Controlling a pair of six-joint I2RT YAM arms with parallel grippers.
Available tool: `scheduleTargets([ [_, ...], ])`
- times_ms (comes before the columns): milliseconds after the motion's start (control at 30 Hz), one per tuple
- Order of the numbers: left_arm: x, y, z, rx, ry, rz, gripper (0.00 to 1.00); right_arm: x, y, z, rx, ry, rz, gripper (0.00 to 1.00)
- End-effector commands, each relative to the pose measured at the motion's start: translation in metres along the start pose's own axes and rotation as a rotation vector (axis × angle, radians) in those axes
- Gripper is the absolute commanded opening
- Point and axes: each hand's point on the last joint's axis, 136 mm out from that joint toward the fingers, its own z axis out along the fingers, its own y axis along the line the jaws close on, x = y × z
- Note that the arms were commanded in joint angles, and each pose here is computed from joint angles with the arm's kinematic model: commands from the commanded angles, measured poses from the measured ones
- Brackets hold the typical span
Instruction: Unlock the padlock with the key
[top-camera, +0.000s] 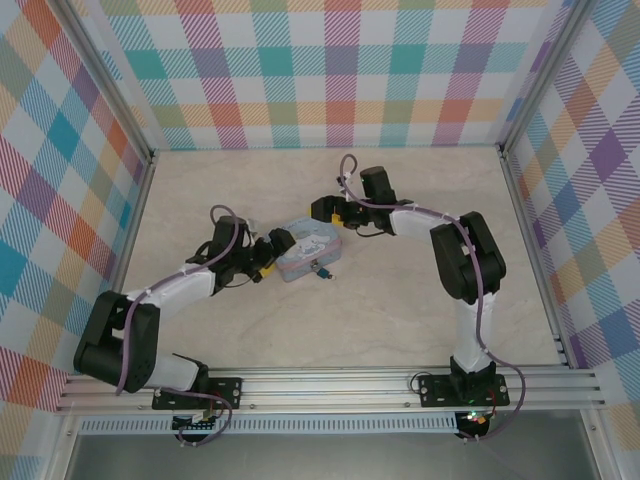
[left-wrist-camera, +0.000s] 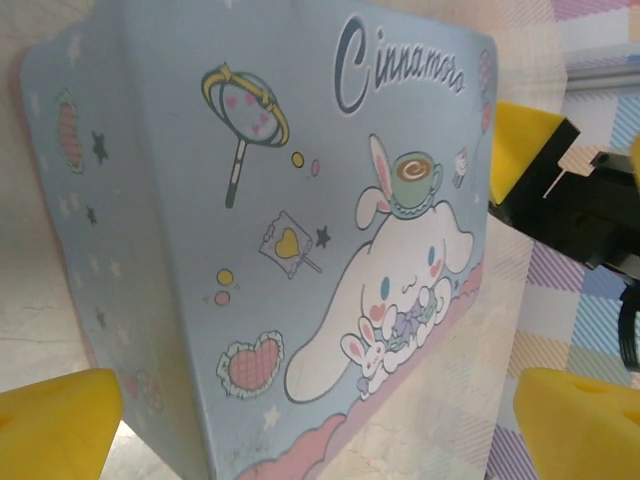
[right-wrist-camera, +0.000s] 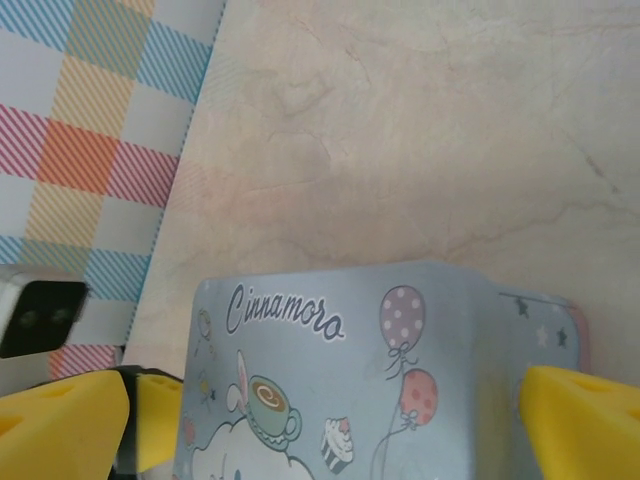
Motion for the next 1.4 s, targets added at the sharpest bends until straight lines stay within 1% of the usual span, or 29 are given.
scheduleTargets([
  [0,-0.010,-0.009,-0.016,-0.017,-0.067,0.032,1.00,-0.030,0.011,-0.033,0.067,-0.096,-0.113,1.00],
  [67,-0.017,-0.009,-0.027,-0.060,-0.099,0.063,1.00,-0.034,0.015,-0.058,0.112,-0.146,-0.147,1.00],
  [167,-0.025,-0.011,-0.040,-0.091,-0.134,0.085,1.00,-0.023,0.019,-0.087,0.173,-0.181,-0.211,1.00],
  [333,-0.039,-0.032,-0.052,-0.068,-0.173,0.158,1.00,0.022,0.026,-0.118,0.194,-0.190,-0.271,1.00],
  [500,-0.053,-0.047,-0.048,-0.069,-0.173,0.230,1.00,0.067,0.027,-0.134,0.159,-0.202,-0.287,1.00],
  [600,-0.061,-0.053,-0.038,-0.075,-0.159,0.266,1.00,0.090,0.027,-0.137,0.116,-0.199,-0.300,1.00],
  [667,-0.070,-0.050,-0.030,-0.117,-0.159,0.302,1.00,0.105,0.030,-0.134,0.077,-0.178,-0.309,0.99],
  [800,-0.087,-0.045,-0.010,-0.180,-0.129,0.377,1.00,0.123,0.029,-0.125,0.057,-0.126,-0.327,0.99],
  [1000,-0.101,-0.040,0.008,-0.220,-0.123,0.552,1.00,0.128,0.019,-0.117,0.068,-0.129,-0.306,0.98],
  [1100,-0.100,-0.034,0.018,-0.243,-0.067,0.624,1.00,0.133,0.011,-0.110,0.069,-0.106,-0.284,0.99],
  [1167,-0.093,-0.026,0.024,-0.258,-0.005,0.643,1.00,0.136,0.007,-0.104,0.064,-0.087,-0.272,0.97],
  [1233,-0.090,-0.021,0.029,-0.262,0.029,0.653,1.00,0.137,0.007,-0.099,0.047,-0.075,-0.267,0.95],
  [1367,-0.088,-0.012,0.035,-0.279,0.045,0.647,1.00,0.140,0.007,-0.087,0.008,-0.055,-0.271,0.92],
])
